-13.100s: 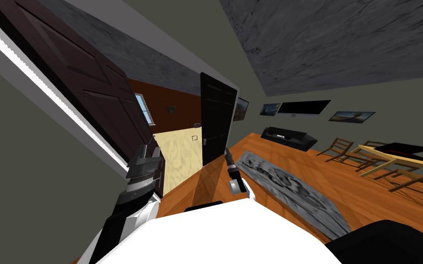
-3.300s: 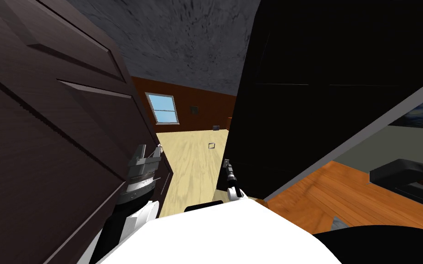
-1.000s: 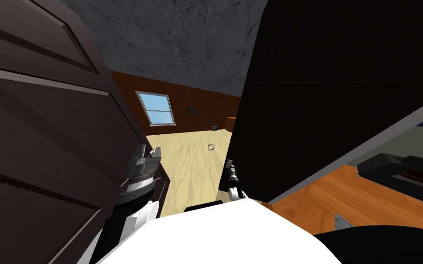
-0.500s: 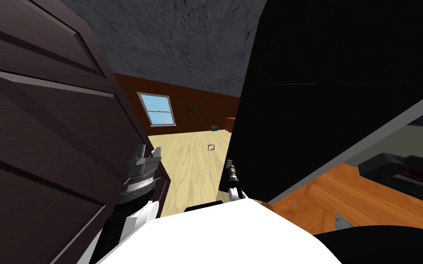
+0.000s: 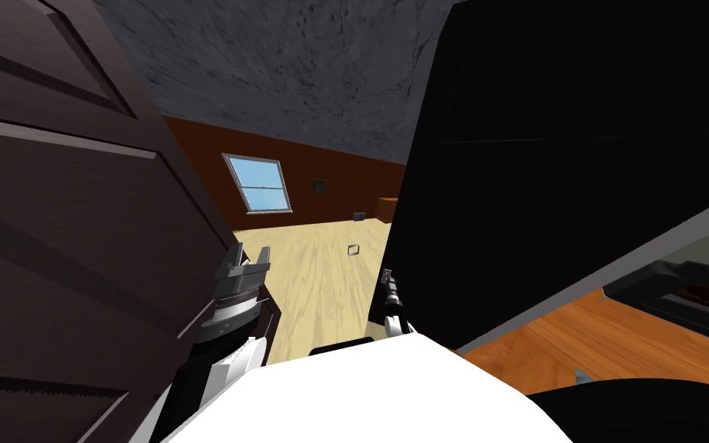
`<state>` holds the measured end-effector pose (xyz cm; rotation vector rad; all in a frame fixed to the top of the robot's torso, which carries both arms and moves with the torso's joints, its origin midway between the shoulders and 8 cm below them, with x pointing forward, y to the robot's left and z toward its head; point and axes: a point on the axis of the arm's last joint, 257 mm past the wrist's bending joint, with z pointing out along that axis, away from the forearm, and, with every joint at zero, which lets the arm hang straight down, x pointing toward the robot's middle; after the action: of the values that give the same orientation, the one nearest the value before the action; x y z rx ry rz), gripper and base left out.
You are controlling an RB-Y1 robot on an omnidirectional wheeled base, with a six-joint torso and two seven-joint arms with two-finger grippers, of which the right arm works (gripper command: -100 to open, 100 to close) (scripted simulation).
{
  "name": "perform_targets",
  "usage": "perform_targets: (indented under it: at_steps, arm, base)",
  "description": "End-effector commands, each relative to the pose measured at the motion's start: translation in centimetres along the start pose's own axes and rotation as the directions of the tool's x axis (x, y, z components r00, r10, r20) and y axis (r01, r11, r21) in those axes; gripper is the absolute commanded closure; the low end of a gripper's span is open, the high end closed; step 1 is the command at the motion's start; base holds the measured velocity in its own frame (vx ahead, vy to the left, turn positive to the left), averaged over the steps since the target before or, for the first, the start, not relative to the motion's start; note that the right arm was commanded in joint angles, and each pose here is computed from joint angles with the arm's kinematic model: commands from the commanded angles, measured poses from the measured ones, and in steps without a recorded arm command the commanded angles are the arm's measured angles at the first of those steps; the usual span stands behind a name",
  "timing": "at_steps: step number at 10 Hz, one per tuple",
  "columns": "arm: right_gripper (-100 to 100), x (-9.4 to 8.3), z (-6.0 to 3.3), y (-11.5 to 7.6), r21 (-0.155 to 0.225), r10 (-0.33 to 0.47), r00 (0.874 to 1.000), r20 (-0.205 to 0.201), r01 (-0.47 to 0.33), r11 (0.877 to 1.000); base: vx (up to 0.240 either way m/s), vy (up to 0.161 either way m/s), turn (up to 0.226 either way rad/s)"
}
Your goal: Push the door open
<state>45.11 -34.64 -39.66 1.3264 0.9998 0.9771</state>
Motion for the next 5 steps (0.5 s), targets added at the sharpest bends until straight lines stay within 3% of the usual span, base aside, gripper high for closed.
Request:
perform_targets:
  at_steps: [1, 5]
  arm:
    - [100, -1.2, 0.45, 0.4, -0.009, -0.003, 1.000, 0.022, 0.004, 1.000]
    - [100, -4.1, 0.56, 0.4, -0.008, -0.005, 0.996, 0.084, 0.005, 1.000]
  base:
    - [0.194, -0.016, -0.043]
    - [0.204, 0.004, -0.046]
